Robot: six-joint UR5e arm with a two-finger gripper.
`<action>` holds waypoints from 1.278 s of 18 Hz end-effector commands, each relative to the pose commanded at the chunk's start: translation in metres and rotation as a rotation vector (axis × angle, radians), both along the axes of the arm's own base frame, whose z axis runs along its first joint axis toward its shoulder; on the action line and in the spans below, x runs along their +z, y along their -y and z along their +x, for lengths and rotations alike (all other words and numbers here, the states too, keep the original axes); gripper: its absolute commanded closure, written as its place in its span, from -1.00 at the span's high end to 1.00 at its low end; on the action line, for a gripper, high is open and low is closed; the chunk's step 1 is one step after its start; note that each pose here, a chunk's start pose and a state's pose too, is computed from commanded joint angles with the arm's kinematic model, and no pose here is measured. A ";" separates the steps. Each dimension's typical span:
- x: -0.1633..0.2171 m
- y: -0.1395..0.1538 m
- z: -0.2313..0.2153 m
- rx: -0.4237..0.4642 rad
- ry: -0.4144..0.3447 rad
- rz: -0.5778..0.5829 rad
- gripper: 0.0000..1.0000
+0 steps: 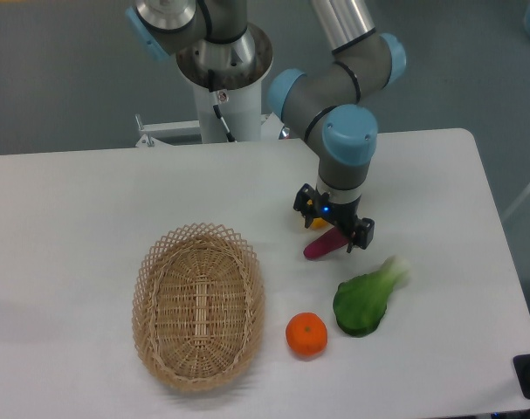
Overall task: Pick up the sweet potato from the table
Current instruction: 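Move the open gripper over the purple sweet potato and lower it, then close the gripper around the purple sweet potato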
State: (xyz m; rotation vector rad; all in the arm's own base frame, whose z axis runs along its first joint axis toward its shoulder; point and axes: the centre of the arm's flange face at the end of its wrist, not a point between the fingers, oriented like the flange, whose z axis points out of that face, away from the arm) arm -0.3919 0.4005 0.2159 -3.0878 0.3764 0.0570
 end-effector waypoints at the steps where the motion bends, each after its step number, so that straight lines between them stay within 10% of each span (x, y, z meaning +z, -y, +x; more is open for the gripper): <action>1: -0.003 -0.001 0.000 -0.005 0.005 -0.003 1.00; 23: -0.030 -0.006 0.002 -0.062 -0.011 -0.071 0.77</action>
